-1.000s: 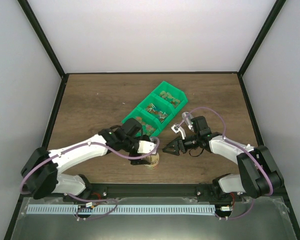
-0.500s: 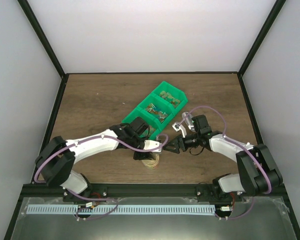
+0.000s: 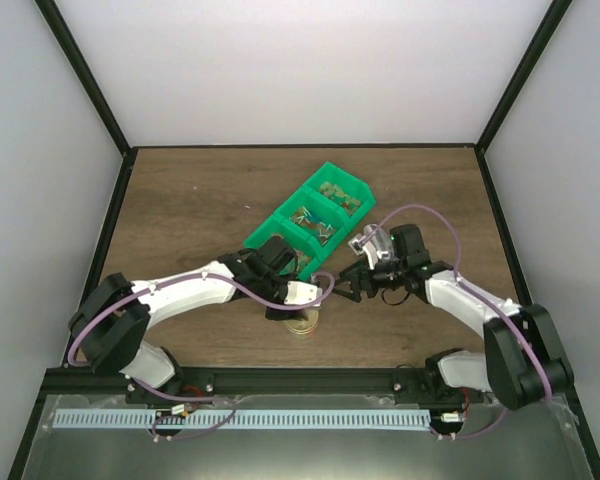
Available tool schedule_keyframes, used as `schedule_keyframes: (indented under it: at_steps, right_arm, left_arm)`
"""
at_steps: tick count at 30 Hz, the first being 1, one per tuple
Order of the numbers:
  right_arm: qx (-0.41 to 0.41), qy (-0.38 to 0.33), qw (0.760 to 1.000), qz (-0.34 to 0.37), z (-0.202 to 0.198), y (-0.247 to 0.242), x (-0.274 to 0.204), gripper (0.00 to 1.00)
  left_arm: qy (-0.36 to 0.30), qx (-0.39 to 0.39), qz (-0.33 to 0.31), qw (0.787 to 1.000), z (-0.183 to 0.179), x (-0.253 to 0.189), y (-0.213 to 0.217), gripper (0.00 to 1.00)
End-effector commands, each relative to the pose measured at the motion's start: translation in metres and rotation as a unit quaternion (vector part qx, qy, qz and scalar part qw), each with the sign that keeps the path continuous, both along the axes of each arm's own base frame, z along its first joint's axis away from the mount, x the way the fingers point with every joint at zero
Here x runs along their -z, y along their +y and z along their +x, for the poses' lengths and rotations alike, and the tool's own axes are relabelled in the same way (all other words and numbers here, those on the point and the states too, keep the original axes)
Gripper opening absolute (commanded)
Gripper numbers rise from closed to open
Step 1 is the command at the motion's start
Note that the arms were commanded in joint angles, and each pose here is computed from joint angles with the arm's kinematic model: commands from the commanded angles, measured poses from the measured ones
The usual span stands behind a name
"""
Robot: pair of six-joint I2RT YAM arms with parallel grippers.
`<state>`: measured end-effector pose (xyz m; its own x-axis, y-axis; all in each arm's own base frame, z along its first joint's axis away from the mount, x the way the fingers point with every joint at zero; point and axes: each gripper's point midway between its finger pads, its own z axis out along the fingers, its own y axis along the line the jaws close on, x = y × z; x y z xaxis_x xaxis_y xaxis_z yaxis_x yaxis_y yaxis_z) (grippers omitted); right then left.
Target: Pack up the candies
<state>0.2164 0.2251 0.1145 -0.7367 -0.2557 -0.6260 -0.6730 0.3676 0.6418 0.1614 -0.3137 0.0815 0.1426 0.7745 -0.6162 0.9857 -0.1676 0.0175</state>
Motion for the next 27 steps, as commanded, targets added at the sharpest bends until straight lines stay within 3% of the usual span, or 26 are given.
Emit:
schedule_keyframes:
  at_steps: [1,3,5,8,10,14,21,27]
  right_arm:
    - [0.03,-0.16,0.987,0.013,0.026,-0.004,-0.047,0.92]
    - [0.045,-0.211,0.976,0.021,0.029,-0.006,-0.061,0.99]
    - [0.052,-0.241,0.969,0.029,0.031,-0.007,-0.072,1.0]
    - [0.098,-0.232,0.967,0.043,0.042,-0.01,-0.079,1.0]
    - [0.127,-0.191,0.972,0.042,0.052,-0.011,-0.076,1.0]
    - [0.036,-0.172,0.982,0.072,0.029,0.008,-0.065,1.0]
    - [0.036,-0.27,0.959,0.085,-0.027,0.02,-0.042,1.0]
    - [0.129,-0.279,0.951,-0.009,-0.012,0.018,0.002,1.0]
  left_arm:
    - [-0.003,-0.039,-0.003,0.999,0.013,-0.016,0.003,0.51]
    - [-0.004,-0.057,-0.036,0.998,0.026,-0.042,-0.005,0.63]
    - [-0.007,-0.074,-0.064,0.995,0.036,-0.065,-0.007,0.8]
    - [-0.029,-0.108,-0.103,0.988,0.048,-0.095,-0.002,0.99]
    - [-0.04,-0.144,-0.13,0.98,0.057,-0.113,0.006,1.0]
    - [-0.068,-0.261,-0.186,0.945,0.085,-0.142,0.032,1.0]
    - [-0.047,-0.394,-0.211,0.893,0.119,-0.159,0.066,1.0]
    - [-0.087,-0.392,-0.225,0.888,0.121,-0.161,0.073,1.0]
